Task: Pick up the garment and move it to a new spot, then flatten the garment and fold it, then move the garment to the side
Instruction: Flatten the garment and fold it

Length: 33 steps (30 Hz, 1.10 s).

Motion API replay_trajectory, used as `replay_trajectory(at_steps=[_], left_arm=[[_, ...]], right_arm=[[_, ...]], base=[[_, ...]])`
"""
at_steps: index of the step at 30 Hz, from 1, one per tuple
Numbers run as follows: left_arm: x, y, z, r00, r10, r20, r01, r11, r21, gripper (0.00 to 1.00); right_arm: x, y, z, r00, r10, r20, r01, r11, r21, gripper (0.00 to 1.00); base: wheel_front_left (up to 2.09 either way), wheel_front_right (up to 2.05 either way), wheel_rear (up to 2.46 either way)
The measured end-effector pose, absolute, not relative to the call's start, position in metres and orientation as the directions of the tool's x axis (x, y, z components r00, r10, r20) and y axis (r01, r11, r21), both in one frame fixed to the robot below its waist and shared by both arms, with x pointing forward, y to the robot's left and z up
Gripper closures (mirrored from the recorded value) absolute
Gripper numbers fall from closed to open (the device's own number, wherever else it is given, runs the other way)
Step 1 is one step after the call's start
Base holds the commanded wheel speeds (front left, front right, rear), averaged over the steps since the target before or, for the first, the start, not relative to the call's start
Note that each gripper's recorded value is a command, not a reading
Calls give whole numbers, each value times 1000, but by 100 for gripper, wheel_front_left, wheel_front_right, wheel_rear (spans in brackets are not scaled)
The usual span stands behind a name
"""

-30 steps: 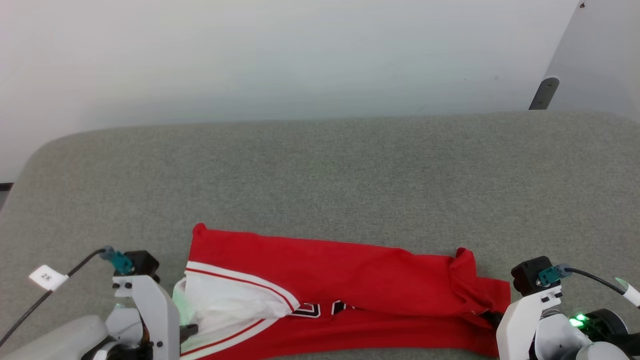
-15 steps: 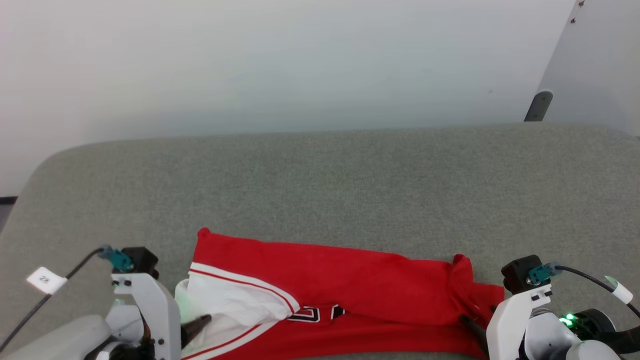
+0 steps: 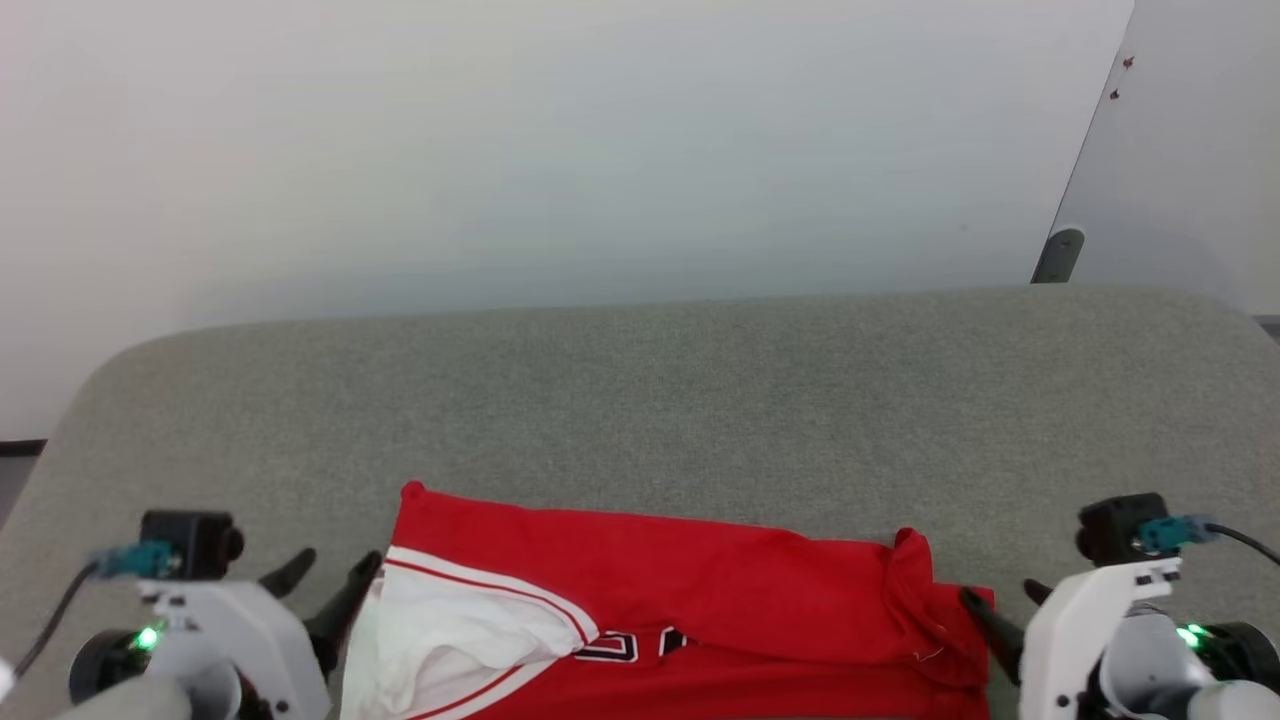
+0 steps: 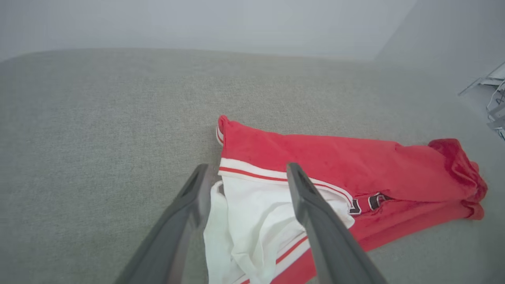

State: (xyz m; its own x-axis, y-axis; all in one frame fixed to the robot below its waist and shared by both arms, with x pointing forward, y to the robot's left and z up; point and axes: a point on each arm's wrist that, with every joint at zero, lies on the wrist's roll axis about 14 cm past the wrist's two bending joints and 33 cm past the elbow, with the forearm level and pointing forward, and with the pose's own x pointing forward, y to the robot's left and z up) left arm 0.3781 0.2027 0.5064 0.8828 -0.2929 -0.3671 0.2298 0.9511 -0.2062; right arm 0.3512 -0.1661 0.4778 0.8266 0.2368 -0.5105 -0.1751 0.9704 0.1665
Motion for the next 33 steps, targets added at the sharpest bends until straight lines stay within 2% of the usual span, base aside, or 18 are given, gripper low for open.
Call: replay_trajectory(at_steps=[6, 13, 20, 33], left_arm=[[369, 219, 513, 935, -240, -260, 198, 964, -179, 0], [363, 239, 528, 981, -144, -127, 124, 980, -155, 0], [340, 261, 519, 997, -54, -63, 43, 985, -170, 0], [297, 286, 484, 994, 82, -71, -96, 969, -227, 0]], right_arm=[[344, -195, 469, 821, 166, -546, -81, 981, 177, 0], [341, -208, 453, 764, 144, -629, -24, 980, 195, 0], [345, -195, 437, 692, 178, -700, -48, 978, 202, 0], [358, -164, 396, 568, 225, -791, -82, 973, 218, 0]], base=[[0, 0, 0], [0, 0, 0], [0, 0, 0], [0, 0, 0]])
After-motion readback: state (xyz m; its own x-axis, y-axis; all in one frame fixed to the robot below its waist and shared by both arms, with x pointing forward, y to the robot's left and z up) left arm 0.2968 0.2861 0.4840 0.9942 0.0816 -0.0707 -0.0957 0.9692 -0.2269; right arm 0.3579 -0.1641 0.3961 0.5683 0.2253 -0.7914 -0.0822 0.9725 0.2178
